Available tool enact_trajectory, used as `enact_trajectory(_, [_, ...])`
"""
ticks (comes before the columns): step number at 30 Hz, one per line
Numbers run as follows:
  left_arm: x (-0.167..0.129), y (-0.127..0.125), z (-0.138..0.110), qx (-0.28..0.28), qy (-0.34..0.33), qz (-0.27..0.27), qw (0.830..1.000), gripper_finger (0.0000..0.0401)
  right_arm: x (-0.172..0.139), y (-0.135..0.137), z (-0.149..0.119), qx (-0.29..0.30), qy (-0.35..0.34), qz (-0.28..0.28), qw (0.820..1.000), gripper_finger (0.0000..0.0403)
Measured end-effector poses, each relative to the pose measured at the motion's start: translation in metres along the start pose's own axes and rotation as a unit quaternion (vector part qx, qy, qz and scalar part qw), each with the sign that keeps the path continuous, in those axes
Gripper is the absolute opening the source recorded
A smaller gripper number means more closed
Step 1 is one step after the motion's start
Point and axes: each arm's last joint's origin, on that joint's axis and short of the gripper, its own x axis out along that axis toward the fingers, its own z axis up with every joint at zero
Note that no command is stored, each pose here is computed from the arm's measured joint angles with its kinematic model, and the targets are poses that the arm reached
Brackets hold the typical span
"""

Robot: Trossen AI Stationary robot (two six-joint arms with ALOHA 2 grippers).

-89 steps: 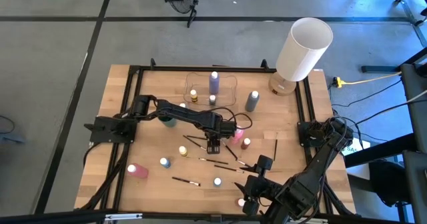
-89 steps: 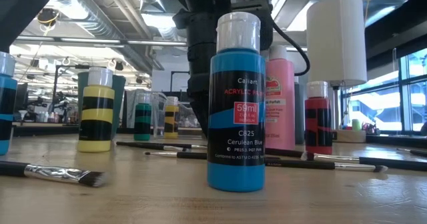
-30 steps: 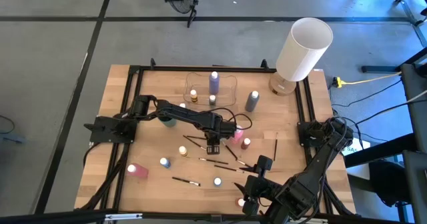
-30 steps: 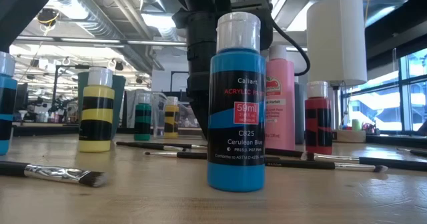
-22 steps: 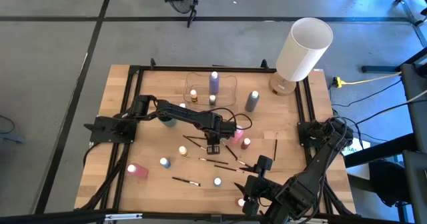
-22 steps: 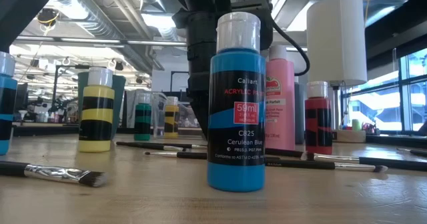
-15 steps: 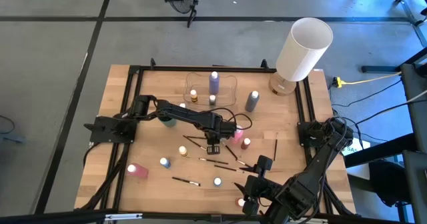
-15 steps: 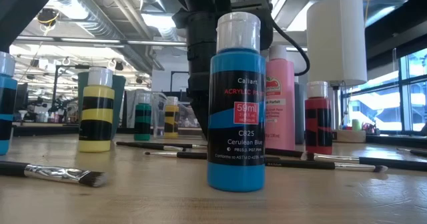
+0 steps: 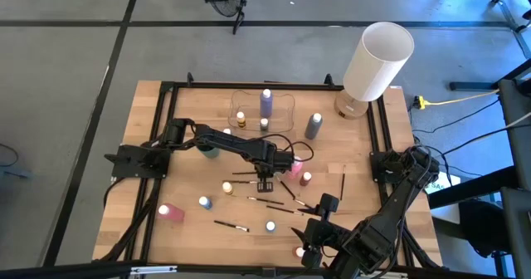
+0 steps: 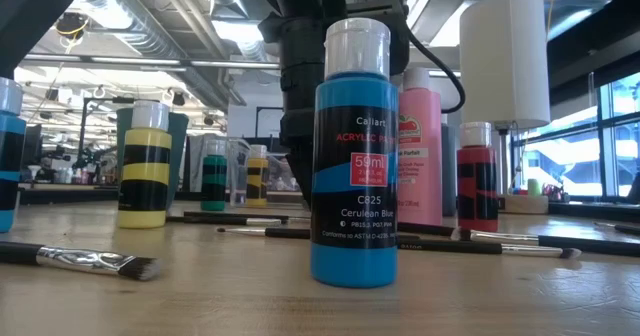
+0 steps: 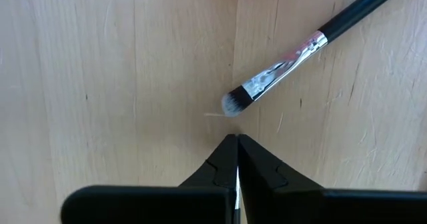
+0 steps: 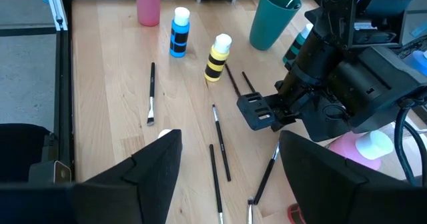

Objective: Pick & Place Paint Supplies
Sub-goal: Put the black paint brush into the green cup

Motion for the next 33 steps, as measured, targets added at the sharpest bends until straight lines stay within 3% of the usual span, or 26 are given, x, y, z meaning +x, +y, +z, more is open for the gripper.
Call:
enact_trajectory(14, [-0.001, 0.0, 0.0, 0.004, -0.001, 0.004, 1.0, 0.0002, 0.0, 0.0, 0.0, 0.0, 0.0, 0.0, 1.0, 0.0257])
enact_trajectory(27, [-0.031, -0.012, 0.01, 0.02, -0.002, 0.042, 0.999, 0.0002, 0.0, 0.0, 0.0, 0.0, 0.0, 0.001, 1.0, 0.0257])
enact_trajectory(33, [-0.056, -0.019, 0.011, 0.03, 0.013, 0.092, 0.995, 0.0002, 0.0, 0.001, 0.0, 0.001, 0.001, 0.003, 1.0, 0.0257])
